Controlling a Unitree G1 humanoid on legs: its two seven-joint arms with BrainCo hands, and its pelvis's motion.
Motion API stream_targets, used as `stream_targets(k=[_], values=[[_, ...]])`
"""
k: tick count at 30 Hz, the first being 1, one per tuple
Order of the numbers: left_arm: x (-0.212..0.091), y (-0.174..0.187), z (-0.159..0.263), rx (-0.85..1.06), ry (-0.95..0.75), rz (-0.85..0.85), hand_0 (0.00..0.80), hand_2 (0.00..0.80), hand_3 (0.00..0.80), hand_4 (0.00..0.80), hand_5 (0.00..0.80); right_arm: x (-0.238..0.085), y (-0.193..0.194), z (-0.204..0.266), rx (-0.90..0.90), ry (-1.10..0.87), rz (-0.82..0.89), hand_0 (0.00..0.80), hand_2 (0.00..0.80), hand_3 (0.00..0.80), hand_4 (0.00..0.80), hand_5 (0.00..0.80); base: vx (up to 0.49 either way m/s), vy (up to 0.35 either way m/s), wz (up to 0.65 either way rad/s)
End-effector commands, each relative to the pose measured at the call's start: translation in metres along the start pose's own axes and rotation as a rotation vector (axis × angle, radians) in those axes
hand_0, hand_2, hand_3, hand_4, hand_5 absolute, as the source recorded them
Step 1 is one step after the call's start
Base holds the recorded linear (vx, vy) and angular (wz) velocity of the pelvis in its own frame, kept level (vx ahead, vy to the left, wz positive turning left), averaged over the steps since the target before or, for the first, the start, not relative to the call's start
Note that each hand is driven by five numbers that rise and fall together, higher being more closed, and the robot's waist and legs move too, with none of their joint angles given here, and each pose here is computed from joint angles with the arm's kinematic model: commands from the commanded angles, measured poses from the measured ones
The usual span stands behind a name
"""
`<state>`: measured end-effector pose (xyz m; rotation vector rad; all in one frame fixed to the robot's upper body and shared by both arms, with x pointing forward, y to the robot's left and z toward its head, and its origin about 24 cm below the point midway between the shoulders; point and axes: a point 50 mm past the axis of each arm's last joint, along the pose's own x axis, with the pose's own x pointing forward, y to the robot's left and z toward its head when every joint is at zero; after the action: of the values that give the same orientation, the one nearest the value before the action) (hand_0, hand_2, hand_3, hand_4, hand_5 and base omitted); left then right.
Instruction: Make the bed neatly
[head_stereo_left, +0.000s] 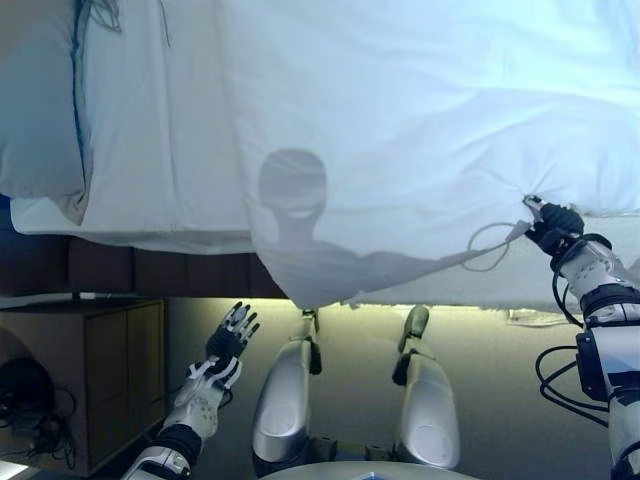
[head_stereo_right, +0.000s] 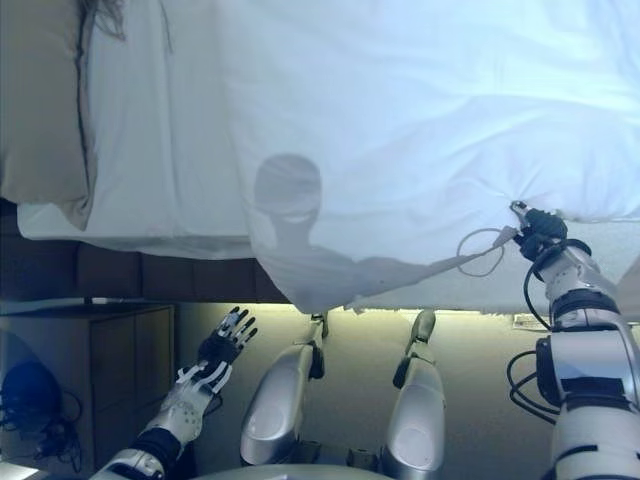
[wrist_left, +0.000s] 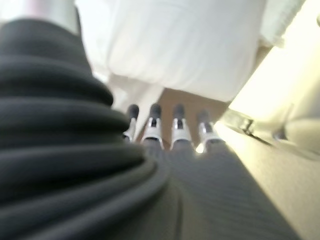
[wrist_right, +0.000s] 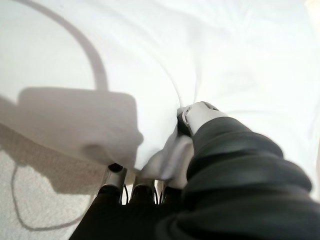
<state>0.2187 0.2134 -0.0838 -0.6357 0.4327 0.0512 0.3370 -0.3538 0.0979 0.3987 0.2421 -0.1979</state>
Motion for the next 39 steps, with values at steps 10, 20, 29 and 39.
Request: stream_targets(k=[10, 20, 29, 39], values=[[0.044, -0.057, 0.057, 0.067, -0.073, -0.151, 0.0, 0.0, 0.0, 0.0, 0.0, 0.019, 0.069, -0.027, 0.097, -0.032, 0.248, 0.8, 0.8, 0.8, 0.8, 0.8, 0.043, 0.02, 0.03], [0.072, -0.132, 0.057, 0.133, 0.046, -0.258, 0.0, 0.0, 0.0, 0.0, 0.0, 0.021, 0.104, -0.075, 0.117, 0.122, 0.346, 0.8, 0.8, 0.8, 0.8, 0.8, 0.072, -0.019, -0.05], [0.055, -0.122, -0.029, -0.192, 0.468, -0.222, 0.0, 0.0, 0.0, 0.0, 0.0, 0.012, 0.137, -0.129, 0.091, 0.27, 0.411, 0.8, 0.8, 0.8, 0.8, 0.8, 0.18, -0.01, -0.1], [0.011, -0.131, -0.095, -0.793, 0.882, -0.207, 0.0, 0.0, 0.0, 0.0, 0.0, 0.002, 0.158, -0.161, 0.128, 0.308, 0.442, 0.8, 0.8, 0.8, 0.8, 0.8, 0.086, -0.072, -0.02]])
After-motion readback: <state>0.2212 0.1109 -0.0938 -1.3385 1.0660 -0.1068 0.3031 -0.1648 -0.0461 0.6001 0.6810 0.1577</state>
